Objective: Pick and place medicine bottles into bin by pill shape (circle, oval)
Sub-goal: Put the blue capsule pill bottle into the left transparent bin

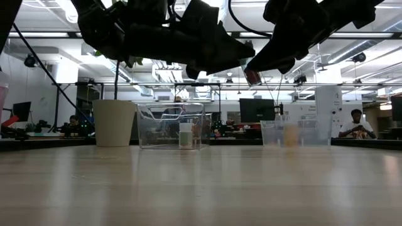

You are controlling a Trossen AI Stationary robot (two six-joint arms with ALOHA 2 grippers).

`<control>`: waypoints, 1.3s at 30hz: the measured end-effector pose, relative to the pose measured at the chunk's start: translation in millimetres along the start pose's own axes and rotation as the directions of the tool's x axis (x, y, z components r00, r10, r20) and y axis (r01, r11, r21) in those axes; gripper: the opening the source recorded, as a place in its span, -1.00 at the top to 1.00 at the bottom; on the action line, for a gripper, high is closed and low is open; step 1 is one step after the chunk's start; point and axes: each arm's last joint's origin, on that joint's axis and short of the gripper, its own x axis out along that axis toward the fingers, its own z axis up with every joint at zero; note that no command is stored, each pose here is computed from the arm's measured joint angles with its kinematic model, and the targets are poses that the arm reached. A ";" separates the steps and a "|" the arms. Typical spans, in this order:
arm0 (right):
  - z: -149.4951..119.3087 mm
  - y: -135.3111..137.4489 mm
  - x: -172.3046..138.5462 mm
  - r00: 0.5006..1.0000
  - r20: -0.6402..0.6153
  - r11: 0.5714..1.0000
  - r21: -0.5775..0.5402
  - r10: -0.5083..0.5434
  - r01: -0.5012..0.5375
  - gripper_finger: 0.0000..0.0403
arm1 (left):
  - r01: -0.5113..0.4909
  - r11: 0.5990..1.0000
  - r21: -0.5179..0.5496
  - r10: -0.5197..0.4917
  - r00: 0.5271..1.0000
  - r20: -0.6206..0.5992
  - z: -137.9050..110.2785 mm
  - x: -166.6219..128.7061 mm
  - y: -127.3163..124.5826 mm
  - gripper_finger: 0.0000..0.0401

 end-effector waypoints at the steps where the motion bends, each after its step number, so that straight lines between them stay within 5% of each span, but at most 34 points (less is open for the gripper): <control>1: 0.0 0.1 0.0 1.000 0.000 1.000 0.000 0.000 0.000 0.68 | 0.000 1.000 0.000 0.000 1.000 -0.001 -0.2 -0.1 0.0 0.00; 14: 0.6 -0.2 0.0 1.000 0.007 1.000 0.003 -0.007 0.007 0.66 | 0.005 1.000 0.004 -0.005 1.000 -0.006 -0.6 -0.2 -0.4 0.56; 26: 4.6 -0.5 -2.5 0.999 0.043 1.000 0.012 -0.018 0.018 0.01 | -0.018 1.000 0.019 0.019 0.999 -0.036 6.2 -5.7 2.3 0.60; 33: 9.7 -8.3 -8.3 0.997 0.068 0.999 0.032 -0.042 0.040 -0.15 | -0.120 0.989 0.089 0.130 0.985 -0.117 22.6 -22.2 9.7 0.56; 39: 11.5 -19.5 -7.9 0.994 0.070 0.996 0.054 -0.081 0.077 -0.13 | -0.329 0.918 0.222 0.375 0.902 -0.215 44.0 -47.4 25.2 0.55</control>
